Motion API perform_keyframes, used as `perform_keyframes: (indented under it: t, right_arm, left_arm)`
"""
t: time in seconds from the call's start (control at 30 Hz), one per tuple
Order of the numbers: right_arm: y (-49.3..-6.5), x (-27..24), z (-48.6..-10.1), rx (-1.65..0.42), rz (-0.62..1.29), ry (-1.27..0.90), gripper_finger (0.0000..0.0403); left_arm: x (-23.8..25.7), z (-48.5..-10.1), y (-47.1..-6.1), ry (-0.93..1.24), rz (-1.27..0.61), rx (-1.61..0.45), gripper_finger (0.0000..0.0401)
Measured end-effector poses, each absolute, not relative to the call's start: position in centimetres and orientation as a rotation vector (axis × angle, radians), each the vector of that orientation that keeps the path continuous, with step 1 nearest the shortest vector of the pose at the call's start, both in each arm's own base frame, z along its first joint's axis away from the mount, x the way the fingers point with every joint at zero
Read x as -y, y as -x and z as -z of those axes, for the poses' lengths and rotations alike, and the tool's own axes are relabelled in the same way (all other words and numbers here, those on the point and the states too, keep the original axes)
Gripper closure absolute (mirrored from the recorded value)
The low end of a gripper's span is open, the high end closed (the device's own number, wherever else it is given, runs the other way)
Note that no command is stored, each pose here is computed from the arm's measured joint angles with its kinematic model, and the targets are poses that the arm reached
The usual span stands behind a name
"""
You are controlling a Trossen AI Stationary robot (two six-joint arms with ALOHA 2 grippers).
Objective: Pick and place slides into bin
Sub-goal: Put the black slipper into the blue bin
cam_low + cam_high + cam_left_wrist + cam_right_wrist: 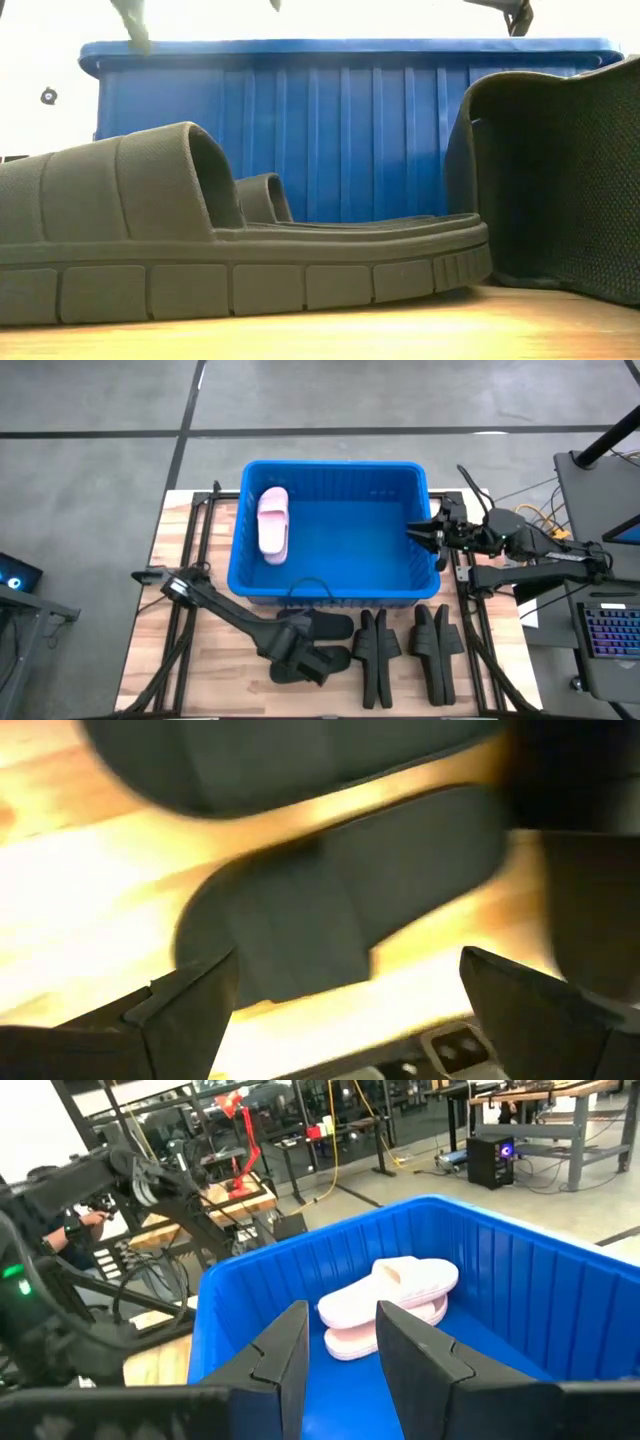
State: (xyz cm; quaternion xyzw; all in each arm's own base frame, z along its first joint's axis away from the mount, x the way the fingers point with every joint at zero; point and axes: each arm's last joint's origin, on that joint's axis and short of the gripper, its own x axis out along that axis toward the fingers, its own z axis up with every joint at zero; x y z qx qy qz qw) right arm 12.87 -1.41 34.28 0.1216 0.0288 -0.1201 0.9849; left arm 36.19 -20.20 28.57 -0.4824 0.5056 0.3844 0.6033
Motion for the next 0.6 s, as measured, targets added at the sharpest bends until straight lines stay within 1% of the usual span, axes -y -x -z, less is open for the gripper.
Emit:
perform_keyframes:
  t: [0.2,0.33,0.53,0.6]
  right_arm:
    - [-12.9,1.4,-34.3,-0.059,0.242,-0.244,0.0291]
    - [-12.9,1.4,-34.3,-0.06,0.242,-0.244,0.0291]
    - [-12.9,1.4,-34.3,-0.06,0.242,-0.244,0.0291]
    - [-12.9,1.4,-34.2,-0.061,0.242,-0.244,0.0291]
  left_arm:
    - [21.0,-26.0,-36.8,1.135,-0.98,-1.216,0.0038]
    - [21.3,-24.8,-37.7,1.167,-0.969,-1.199,0.0038]
    - [21.4,-22.5,-37.9,1.15,-1.093,-1.214,0.0038]
    - [21.4,-22.0,-37.9,1.178,-1.147,-1.205,0.0038]
